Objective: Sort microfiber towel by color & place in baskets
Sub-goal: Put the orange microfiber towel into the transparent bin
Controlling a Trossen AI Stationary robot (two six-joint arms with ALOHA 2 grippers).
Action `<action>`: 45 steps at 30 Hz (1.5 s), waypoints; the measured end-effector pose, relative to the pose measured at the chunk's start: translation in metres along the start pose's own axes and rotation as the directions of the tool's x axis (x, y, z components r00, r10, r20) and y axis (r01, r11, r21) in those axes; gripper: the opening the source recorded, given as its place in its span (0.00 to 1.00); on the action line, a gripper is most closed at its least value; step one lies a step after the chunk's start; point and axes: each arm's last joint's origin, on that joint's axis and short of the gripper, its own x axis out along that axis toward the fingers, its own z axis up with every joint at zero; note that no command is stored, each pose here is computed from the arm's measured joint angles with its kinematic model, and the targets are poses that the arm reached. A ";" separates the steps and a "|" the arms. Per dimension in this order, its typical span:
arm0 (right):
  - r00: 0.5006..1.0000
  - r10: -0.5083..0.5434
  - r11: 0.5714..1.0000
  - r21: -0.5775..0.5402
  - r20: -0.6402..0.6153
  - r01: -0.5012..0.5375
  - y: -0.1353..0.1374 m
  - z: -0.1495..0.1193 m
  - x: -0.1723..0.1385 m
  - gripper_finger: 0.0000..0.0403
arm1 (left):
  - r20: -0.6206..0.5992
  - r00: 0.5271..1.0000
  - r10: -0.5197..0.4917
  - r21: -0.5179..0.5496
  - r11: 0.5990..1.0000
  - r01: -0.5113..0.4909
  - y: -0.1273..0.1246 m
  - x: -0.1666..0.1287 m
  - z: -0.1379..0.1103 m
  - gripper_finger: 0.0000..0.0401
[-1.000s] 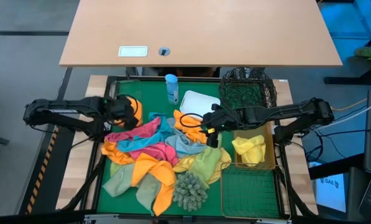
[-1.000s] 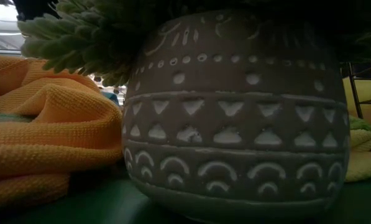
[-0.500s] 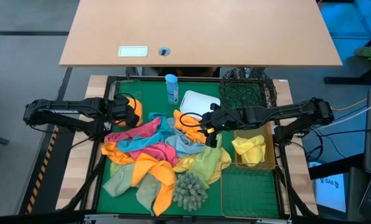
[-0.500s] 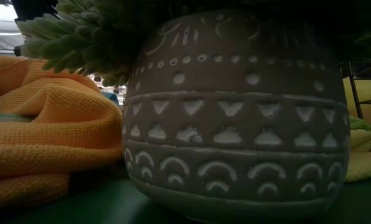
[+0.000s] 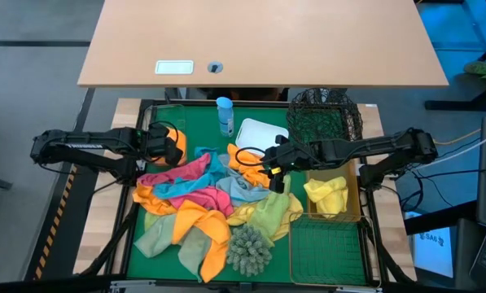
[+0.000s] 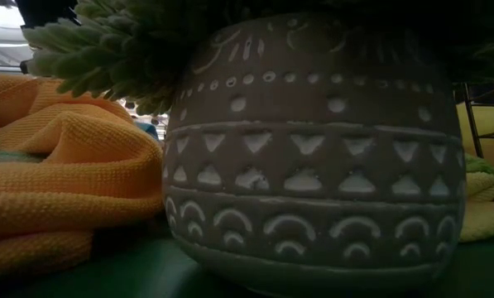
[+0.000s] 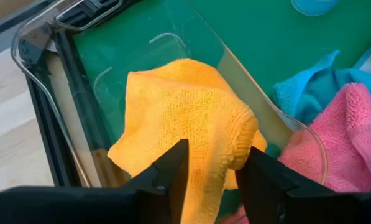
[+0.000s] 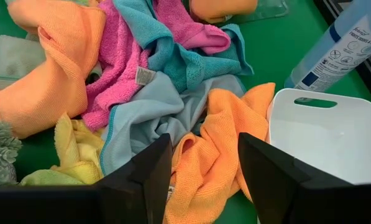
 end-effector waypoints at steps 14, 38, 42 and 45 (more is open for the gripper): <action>0.997 -0.027 1.000 -0.016 -0.078 0.026 0.004 -0.009 0.032 0.46 | 0.128 0.992 0.007 -0.047 0.999 -0.001 -0.002 -0.010 0.013 0.49; 0.935 -0.215 0.972 0.034 -0.281 0.234 -0.004 -0.042 0.095 0.46 | 0.125 0.981 -0.146 -0.032 0.988 0.151 -0.005 -0.039 0.033 0.45; 0.922 -0.188 0.966 0.107 -0.338 0.236 -0.011 -0.046 0.095 0.46 | 0.126 0.981 -0.148 -0.033 0.988 0.153 -0.005 -0.039 0.033 0.45; 0.920 -0.133 0.967 0.157 -0.369 0.203 -0.015 -0.048 0.095 0.46 | 0.126 0.981 -0.148 -0.033 0.988 0.153 -0.005 -0.039 0.033 0.45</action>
